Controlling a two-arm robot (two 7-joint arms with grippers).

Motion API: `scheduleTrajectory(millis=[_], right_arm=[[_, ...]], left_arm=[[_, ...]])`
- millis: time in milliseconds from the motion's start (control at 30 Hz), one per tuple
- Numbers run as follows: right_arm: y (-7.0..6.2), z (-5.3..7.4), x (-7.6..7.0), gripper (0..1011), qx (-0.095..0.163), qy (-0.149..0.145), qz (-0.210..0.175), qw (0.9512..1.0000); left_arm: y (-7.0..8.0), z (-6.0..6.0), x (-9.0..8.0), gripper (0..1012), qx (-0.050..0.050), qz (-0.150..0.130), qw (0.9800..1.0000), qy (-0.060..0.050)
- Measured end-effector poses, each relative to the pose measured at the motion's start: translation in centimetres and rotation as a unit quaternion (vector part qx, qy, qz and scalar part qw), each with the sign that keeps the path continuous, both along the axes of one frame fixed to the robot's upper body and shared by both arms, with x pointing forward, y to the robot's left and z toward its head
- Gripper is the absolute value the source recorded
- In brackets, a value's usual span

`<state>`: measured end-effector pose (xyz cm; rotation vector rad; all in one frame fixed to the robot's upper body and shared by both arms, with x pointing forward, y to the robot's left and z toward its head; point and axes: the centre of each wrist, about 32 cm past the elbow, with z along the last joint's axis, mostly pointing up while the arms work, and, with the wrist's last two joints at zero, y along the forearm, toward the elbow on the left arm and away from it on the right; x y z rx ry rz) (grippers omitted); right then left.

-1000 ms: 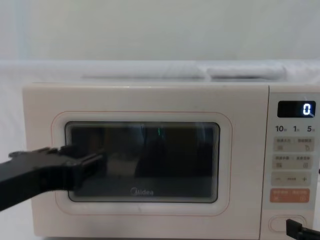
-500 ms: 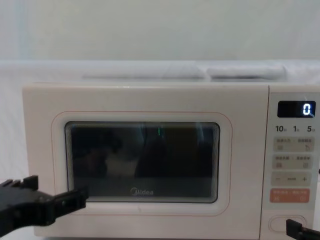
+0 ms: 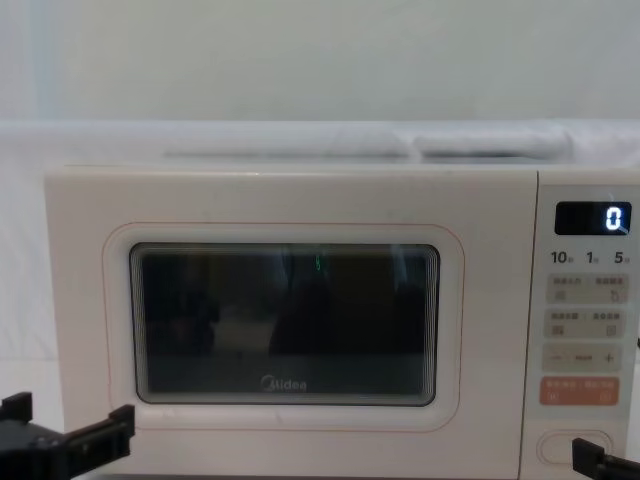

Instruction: Press the button to open the microwave door with one hand; close the microwave door with the other hand.

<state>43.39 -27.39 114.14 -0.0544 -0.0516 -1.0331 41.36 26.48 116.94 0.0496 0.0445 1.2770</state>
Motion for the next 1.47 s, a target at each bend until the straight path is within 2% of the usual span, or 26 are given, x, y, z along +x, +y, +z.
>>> scheduleTrajectory(millis=[67,1467], right_arm=[[0.00,0.00,0.00,1000,0.000,0.000,0.000,1.0000],[0.00,0.00,0.00,1000,0.000,0.000,0.000,1.0000]], left_arm=[[0.07,-0.18,-0.13,1001,0.000,0.003,1.0000,0.003],[0.04,-0.09,-0.06,1001,0.000,0.002,1.0000,0.001]])
